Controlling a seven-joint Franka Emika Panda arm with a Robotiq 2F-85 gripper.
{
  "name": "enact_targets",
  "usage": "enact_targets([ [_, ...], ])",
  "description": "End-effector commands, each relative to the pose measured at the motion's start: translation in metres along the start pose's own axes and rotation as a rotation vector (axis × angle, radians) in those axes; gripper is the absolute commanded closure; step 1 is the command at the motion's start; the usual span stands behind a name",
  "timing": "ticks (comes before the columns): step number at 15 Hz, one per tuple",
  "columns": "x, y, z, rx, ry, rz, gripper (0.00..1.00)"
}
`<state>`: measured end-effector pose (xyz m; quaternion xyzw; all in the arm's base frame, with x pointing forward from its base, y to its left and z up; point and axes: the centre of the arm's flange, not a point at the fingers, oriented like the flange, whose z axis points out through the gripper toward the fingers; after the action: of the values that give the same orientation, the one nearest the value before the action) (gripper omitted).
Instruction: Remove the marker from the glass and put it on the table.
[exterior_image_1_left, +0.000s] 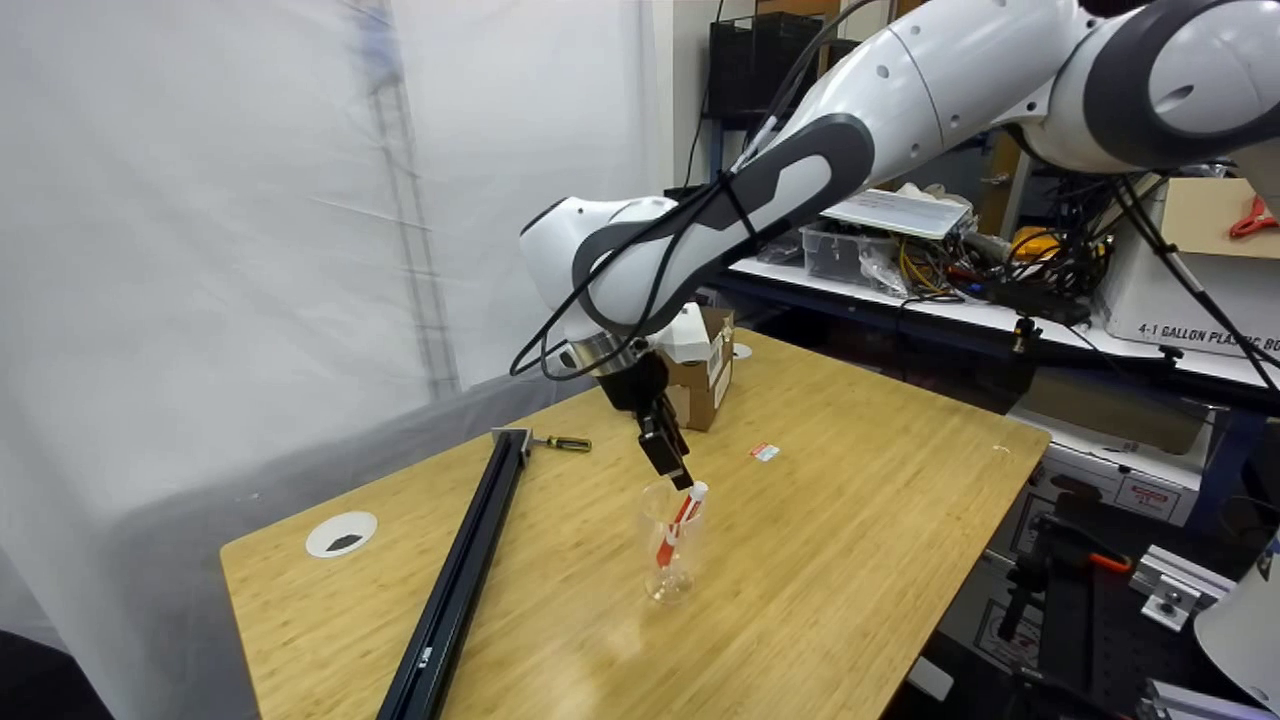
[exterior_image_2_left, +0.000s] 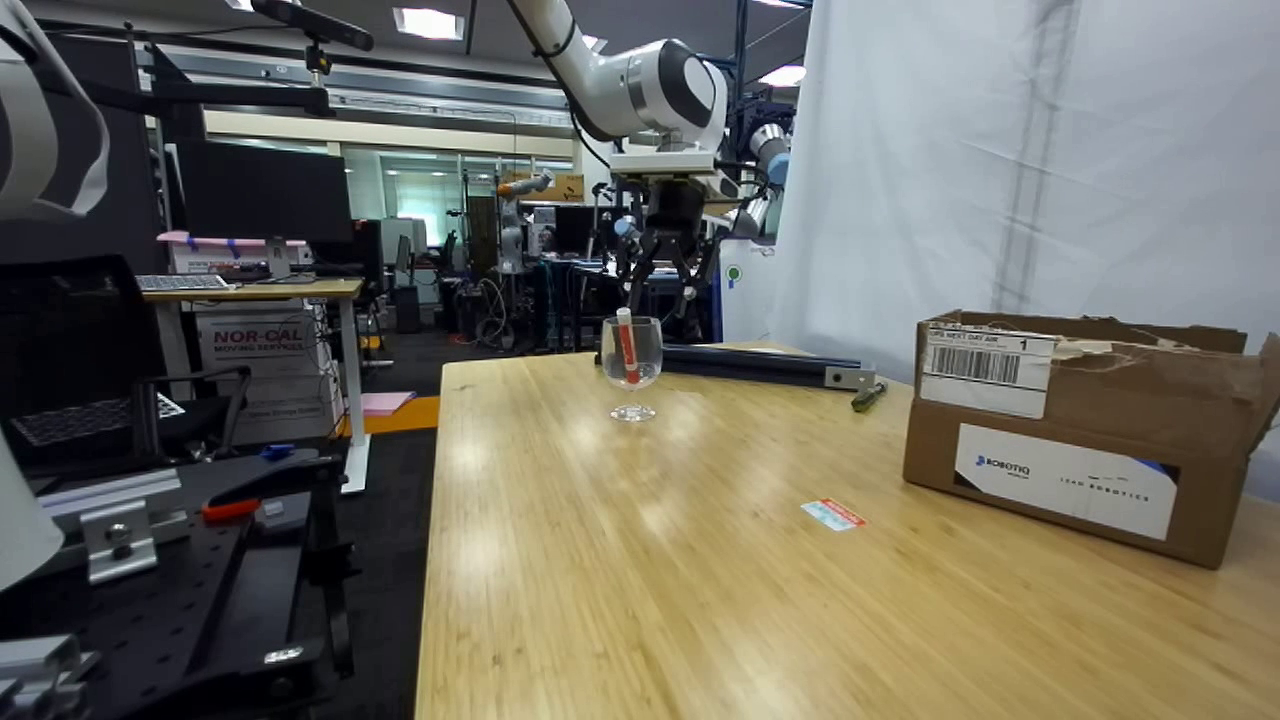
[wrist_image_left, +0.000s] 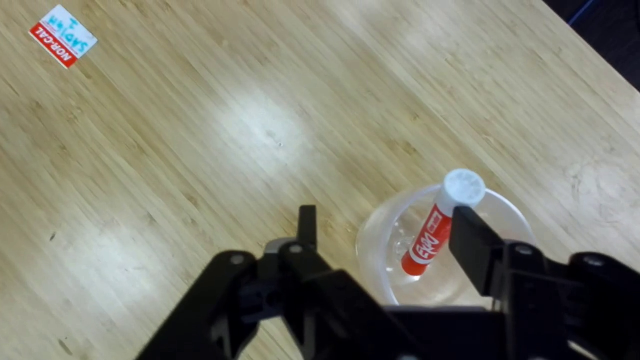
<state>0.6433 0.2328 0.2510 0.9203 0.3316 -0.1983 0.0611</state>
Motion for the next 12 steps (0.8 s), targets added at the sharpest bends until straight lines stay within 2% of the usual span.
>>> enact_targets([
  [1, 0.014, 0.003, -0.002, 0.001, -0.067, 0.002, 0.32],
  [3, 0.02, -0.002, -0.001, -0.001, -0.096, -0.004, 0.32],
  [7, 0.031, -0.017, -0.006, -0.011, -0.144, -0.022, 0.23],
  [8, 0.032, -0.02, -0.008, -0.015, -0.153, -0.024, 0.33],
  [9, 0.033, -0.022, -0.01, -0.018, -0.161, -0.025, 0.35],
  [12, 0.035, -0.022, -0.013, -0.02, -0.175, -0.023, 0.52],
])
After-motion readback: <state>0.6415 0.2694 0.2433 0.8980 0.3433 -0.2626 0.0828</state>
